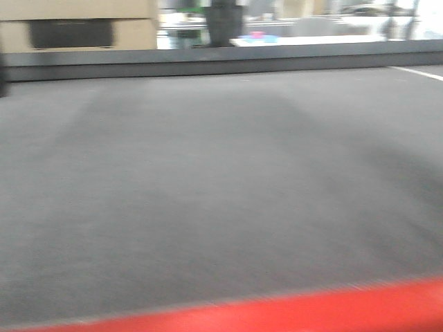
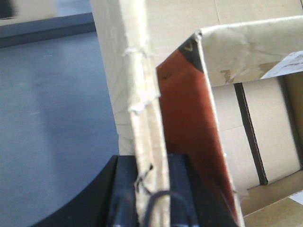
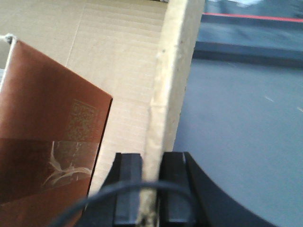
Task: Stack two boxes on right shelf middle
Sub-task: 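Drive the base across the room holding the boxes in both grippers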
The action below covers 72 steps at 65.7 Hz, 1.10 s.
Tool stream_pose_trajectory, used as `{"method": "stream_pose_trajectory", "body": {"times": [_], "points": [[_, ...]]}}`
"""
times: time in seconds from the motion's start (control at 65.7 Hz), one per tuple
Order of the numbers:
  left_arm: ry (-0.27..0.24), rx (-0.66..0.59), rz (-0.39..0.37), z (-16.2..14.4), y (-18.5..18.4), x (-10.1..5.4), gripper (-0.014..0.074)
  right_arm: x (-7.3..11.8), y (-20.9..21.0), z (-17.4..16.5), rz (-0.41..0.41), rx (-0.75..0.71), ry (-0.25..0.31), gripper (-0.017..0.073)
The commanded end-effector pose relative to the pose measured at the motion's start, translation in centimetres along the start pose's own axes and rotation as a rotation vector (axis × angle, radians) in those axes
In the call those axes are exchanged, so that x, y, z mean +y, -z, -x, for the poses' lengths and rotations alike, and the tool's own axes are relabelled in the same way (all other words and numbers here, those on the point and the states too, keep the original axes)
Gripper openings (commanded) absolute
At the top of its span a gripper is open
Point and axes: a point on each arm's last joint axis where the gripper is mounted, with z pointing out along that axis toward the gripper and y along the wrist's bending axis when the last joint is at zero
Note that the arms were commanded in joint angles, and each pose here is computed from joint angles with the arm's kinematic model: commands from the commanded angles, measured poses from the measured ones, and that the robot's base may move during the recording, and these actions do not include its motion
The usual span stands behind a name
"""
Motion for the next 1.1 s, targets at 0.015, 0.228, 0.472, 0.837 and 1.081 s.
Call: {"method": "stream_pose_trajectory", "body": {"times": [0.015,0.228,0.472,0.837,1.081], "points": [[0.0,-0.074,-0.013,0.66,1.29,-0.11,-0.0111,-0.27,0.77,0.75,-0.034,-0.073,0.03,-0.0154],[-0.003,-0.075,-0.006,0.66,1.29,-0.05,-0.0111,-0.27,0.77,0.75,-0.034,-0.073,0.03,-0.0154],[-0.003,-0.075,-0.006,0.66,1.29,-0.05,-0.0111,-0.27,0.77,0.75,-0.034,-0.073,0.03,-0.0154],[-0.003,-0.075,-0.006,0.66,1.29,-0.05,-0.0111,-0.27,0.77,0.75,-0.034,-0.073,0.03,-0.0154],[-0.003,-0.075,-0.006,0.66,1.29,-0.05,-0.0111,-0.27,0.77,0.75,-0.034,-0.073,0.03,-0.0154]]}}
